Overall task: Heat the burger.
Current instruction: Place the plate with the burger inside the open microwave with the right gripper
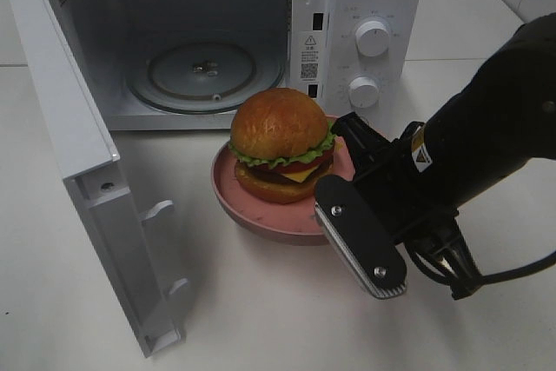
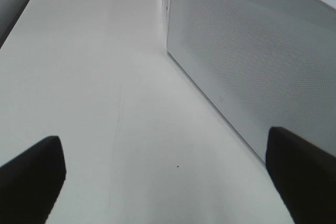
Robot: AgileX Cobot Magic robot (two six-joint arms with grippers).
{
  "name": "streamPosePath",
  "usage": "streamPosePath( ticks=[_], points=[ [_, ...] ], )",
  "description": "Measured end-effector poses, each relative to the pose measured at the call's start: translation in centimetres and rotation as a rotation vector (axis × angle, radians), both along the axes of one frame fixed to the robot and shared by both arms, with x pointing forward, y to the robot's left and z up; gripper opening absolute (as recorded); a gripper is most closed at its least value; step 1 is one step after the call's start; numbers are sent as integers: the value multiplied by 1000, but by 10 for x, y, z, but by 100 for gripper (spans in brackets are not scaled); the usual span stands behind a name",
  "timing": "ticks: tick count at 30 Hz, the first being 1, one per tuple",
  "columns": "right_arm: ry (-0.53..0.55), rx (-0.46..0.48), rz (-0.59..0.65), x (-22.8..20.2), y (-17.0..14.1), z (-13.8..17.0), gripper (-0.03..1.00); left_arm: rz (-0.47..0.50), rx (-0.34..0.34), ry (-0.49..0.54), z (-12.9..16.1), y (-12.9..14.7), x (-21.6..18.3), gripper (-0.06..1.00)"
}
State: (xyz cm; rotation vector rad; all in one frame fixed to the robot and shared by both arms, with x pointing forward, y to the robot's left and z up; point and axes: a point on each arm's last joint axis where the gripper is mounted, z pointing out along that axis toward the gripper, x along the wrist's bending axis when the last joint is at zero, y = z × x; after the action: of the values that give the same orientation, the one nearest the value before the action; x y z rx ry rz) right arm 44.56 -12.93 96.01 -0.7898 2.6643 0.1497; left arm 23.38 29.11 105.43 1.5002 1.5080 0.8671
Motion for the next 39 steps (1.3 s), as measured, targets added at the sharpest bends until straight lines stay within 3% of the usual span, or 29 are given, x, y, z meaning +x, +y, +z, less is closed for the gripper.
streamPosePath(
  ticks=[15, 20, 39],
  points=[
    [2, 22, 2, 5, 4, 8, 6, 0, 0, 0, 0, 0, 0, 98],
    [-46, 63, 2, 19, 15, 23, 6, 0, 0, 0, 0, 0, 0, 98],
    [1, 88, -11, 57, 51, 29, 6, 0, 0, 0, 0, 0, 0, 98]
  ],
)
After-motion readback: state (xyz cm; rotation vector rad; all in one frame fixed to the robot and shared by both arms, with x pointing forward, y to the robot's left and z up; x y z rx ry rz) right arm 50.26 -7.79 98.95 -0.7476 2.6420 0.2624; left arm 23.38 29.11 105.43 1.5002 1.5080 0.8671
